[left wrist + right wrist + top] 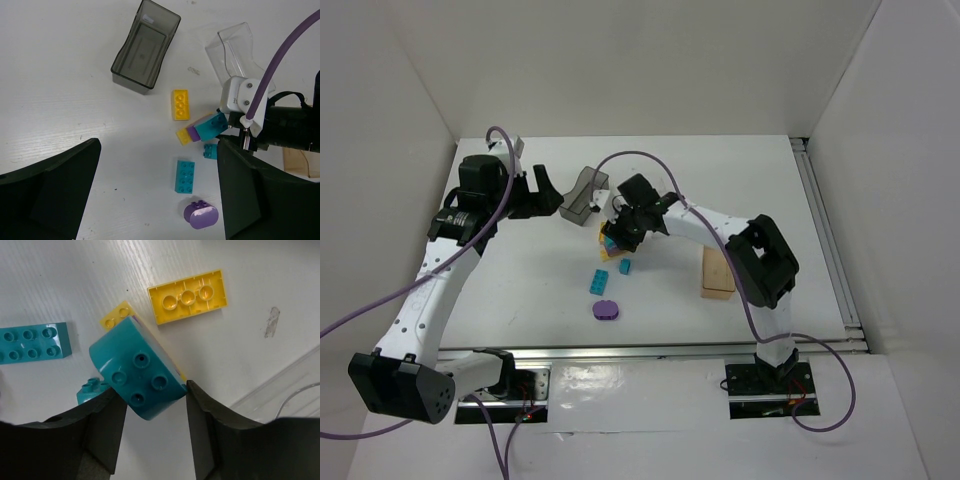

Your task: Sort the legos into containers by color

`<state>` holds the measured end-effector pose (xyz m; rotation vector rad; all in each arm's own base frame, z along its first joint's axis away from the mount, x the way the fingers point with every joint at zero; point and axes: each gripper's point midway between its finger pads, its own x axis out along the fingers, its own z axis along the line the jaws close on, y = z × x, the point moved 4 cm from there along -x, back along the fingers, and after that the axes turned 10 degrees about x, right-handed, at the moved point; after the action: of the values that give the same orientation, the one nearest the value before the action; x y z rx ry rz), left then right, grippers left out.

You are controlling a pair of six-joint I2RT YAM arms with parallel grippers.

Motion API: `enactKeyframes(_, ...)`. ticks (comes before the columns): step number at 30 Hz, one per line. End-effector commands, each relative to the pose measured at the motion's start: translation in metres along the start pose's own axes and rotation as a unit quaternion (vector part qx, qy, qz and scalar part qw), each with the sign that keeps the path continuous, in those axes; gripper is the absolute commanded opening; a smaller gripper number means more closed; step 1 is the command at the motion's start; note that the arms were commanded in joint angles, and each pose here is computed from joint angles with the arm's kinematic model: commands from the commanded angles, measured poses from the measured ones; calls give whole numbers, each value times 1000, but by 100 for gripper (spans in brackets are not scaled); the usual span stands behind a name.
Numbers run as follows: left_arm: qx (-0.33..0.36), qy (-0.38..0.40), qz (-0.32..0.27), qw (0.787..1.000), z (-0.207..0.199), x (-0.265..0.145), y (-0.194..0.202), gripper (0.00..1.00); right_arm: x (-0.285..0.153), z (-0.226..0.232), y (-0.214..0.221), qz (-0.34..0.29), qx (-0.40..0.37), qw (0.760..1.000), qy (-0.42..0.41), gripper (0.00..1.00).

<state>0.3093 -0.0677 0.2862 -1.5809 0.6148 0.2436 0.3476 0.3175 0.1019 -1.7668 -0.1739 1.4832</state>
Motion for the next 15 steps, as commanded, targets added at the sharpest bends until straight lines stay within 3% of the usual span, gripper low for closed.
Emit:
enactKeyframes(1,13,-4,-21,1000,1,-3,-15,100,-8,-3,-32,-42,-13,999,-9,53)
enactKeyframes(5,12,-4,-16,1000,2,-2,-15,100,-11,-5,-32,-41,1,999,-13,39)
enactKeyframes(7,11,-4,-12,1000,2,-2,-13,100,-20,-3,-40,-55,-3,998,-16,39)
enactKeyframes(12,11,-9,-12,1000,3,-2,-13,100,-37,2,-49,-78,5,997,-15,27)
enactKeyframes(15,11,-9,-8,1000,3,1,-12,100,-43,7,-45,-81,20,996,-20,27)
